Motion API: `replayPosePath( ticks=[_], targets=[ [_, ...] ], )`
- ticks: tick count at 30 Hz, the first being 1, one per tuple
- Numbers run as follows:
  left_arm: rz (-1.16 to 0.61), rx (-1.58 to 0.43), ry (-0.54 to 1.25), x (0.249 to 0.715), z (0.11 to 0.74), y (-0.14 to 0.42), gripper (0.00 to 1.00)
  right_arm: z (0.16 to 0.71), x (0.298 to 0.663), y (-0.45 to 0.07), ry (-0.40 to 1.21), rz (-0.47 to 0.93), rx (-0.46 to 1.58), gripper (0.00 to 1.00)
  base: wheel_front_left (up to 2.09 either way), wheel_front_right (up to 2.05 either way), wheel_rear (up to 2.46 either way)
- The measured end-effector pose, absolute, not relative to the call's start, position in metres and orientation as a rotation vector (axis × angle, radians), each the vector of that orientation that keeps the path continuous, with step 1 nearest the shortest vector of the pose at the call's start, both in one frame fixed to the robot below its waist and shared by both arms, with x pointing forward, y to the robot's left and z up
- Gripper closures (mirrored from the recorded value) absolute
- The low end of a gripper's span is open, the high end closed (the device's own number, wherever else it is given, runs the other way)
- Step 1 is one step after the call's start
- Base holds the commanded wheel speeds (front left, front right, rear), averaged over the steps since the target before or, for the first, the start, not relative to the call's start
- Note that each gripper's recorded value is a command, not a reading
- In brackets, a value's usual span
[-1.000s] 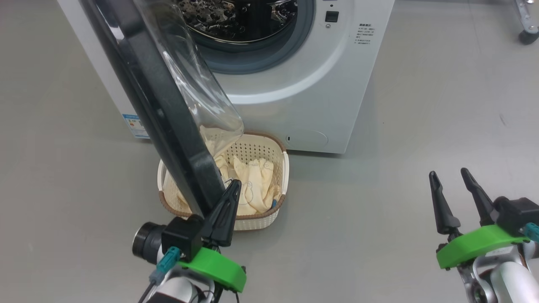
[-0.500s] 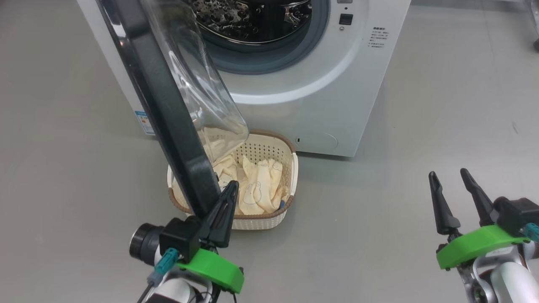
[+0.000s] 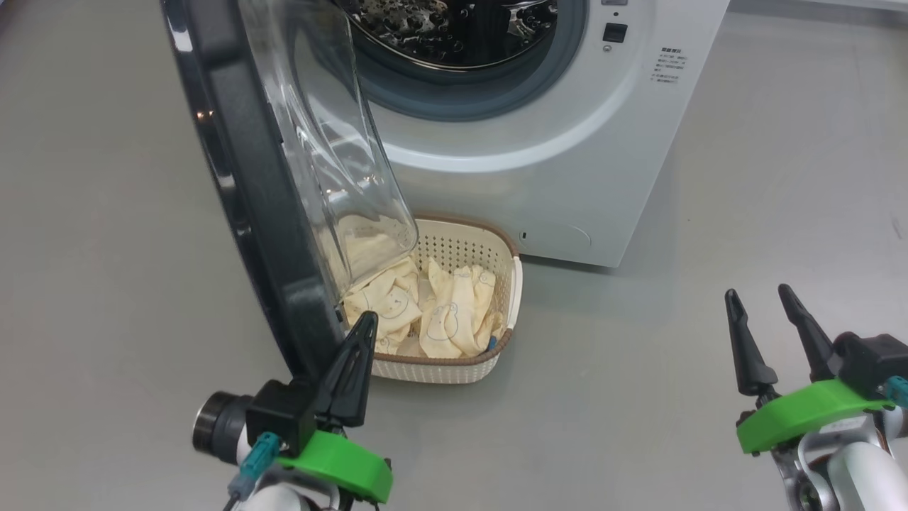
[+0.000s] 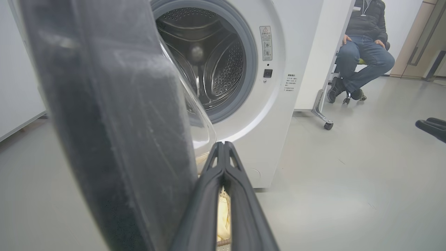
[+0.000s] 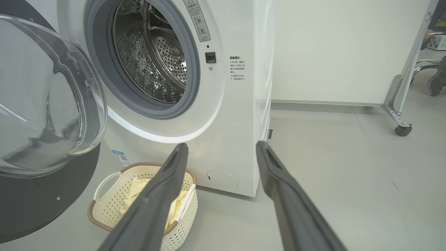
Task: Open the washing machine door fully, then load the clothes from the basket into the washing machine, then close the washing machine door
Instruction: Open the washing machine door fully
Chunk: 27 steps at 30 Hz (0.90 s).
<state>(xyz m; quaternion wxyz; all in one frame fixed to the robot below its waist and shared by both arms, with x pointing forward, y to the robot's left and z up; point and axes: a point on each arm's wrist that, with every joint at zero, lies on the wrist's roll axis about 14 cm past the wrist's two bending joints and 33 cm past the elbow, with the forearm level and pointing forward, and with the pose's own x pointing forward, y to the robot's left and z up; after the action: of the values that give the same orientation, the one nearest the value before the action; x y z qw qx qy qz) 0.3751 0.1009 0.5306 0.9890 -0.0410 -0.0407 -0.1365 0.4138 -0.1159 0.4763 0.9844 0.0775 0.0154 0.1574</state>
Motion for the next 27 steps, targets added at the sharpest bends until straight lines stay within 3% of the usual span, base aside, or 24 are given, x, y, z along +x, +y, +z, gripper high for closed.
replayPosePath(
  ticks=[27],
  targets=[
    [0.116,-0.074,-0.009,0.347,0.509,0.222,1.0,0.475,0.425,-0.062,0.041,0.464,0.162,0.0,0.0,0.0,0.0]
  ],
)
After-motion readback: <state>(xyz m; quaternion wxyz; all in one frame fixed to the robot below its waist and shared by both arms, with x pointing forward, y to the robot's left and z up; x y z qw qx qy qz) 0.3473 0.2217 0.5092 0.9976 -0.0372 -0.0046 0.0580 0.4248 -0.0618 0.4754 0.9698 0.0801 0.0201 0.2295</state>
